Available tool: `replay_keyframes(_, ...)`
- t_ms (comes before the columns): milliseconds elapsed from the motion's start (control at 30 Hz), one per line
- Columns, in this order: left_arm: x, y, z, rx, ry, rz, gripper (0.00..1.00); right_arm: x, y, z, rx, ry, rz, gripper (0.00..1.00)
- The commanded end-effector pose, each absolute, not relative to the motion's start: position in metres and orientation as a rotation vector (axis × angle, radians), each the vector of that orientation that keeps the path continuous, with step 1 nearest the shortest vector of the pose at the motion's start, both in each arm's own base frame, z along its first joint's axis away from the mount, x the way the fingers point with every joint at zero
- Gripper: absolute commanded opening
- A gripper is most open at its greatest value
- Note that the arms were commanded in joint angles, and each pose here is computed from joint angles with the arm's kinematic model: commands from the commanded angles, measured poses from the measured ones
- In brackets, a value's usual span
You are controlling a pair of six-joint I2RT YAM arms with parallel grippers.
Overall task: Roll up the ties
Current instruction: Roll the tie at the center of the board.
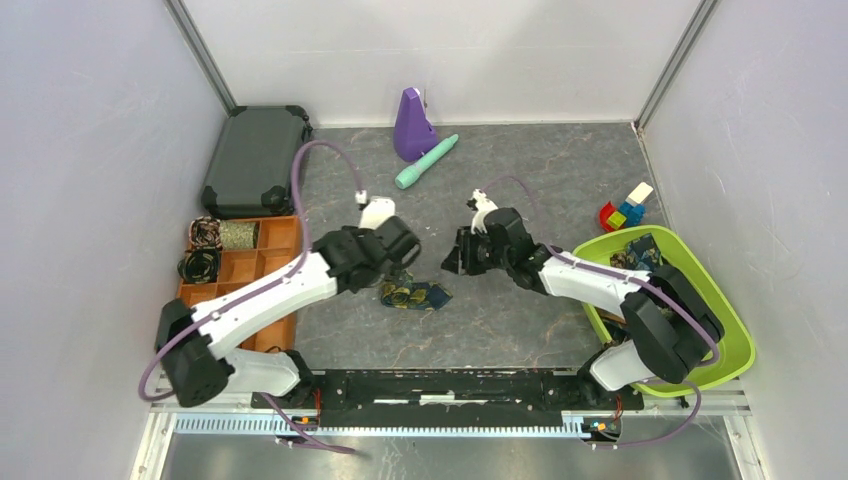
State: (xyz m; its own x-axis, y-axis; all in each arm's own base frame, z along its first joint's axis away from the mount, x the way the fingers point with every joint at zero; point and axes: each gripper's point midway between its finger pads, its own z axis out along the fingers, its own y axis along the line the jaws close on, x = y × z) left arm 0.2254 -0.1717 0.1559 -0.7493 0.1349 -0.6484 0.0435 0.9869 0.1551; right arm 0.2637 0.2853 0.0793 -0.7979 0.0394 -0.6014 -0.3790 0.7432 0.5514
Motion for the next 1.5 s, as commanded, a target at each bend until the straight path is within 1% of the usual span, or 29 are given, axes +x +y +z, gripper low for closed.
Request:
replay_keyframes(0, 0.226, -0.147, 0.156, 0.039, 2.406, 0.075, 0.76, 0.263, 0.33, 0.138, -0.362, 2.211, 1.022, 0.36)
replay_keyframes(100, 0.222, -0.132, 0.154, -0.005, 2.409, 0.049, 0.76, 0.256, 0.359, 0.156, -0.411, 2.18, 1.082, 0.35)
replay_keyframes(200, 0.219, -0.127, 0.149, -0.035, 2.409, 0.017, 0.76, 0.251, 0.383, 0.162, -0.444, 2.173, 1.112, 0.34)
replay_keyframes(333, 0.213, -0.121, 0.141, -0.059, 2.411, 0.011, 0.75, 0.243, 0.405, 0.161, -0.478, 2.186, 1.14, 0.33)
replay_keyframes(567, 0.208, -0.116, 0.131, -0.067, 2.423, 0.003, 0.75, 0.234, 0.423, 0.144, -0.512, 2.22, 1.13, 0.31)
replay_keyframes(733, 0.204, -0.116, 0.126, -0.063, 2.432, -0.007, 0.75, 0.237, 0.423, 0.125, -0.513, 2.258, 1.085, 0.29)
replay_keyframes(1033, 0.202, -0.118, 0.118, -0.057, 2.438, -0.03, 0.74, 0.235, 0.401, 0.105, -0.512, 2.294, 0.979, 0.28)
replay_keyframes(1467, 0.206, -0.132, 0.117, -0.036, 2.443, -0.091, 0.75, 0.23, 0.381, 0.094, -0.518, 2.306, 0.907, 0.28)
